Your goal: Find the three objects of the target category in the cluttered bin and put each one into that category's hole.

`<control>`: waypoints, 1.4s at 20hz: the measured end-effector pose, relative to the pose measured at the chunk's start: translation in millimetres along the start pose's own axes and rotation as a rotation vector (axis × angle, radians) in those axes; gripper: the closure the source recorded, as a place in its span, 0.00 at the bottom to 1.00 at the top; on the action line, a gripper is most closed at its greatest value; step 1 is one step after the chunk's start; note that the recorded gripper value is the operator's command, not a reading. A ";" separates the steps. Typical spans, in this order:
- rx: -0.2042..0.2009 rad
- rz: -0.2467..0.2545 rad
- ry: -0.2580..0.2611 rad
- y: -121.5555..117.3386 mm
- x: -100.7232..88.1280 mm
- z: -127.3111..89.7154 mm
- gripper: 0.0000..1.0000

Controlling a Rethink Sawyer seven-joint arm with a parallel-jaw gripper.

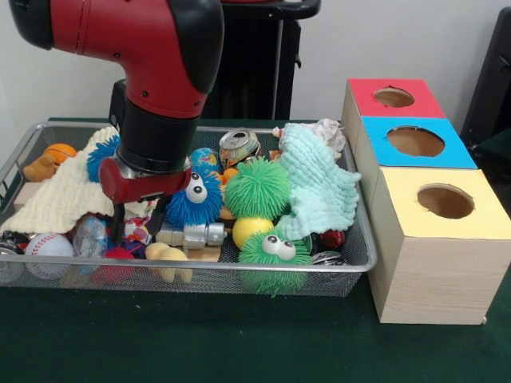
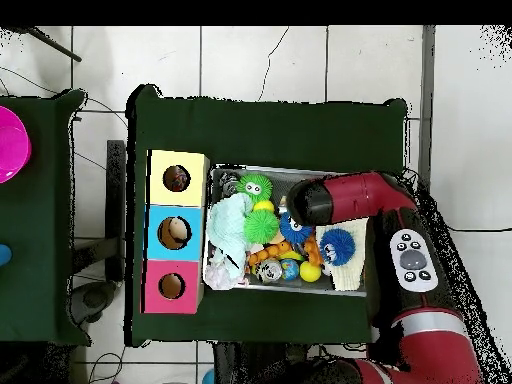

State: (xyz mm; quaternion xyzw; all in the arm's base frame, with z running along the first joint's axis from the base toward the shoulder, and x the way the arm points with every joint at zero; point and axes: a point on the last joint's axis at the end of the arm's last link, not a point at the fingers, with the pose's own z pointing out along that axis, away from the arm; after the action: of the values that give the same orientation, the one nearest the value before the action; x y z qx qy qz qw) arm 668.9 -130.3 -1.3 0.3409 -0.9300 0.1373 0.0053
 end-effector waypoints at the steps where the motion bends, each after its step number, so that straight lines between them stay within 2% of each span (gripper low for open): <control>1: -0.008 0.002 0.019 0.1 4.0 0.3 0.00; 7: -0.044 0.011 0.091 1.0 19.8 1.3 0.00; 28: -0.054 0.024 0.092 1.0 19.5 0.4 0.00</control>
State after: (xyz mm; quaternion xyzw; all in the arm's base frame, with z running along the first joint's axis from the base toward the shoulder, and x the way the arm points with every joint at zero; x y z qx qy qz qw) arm 653.3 -142.0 0.1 0.3227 -0.9362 0.1276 0.0557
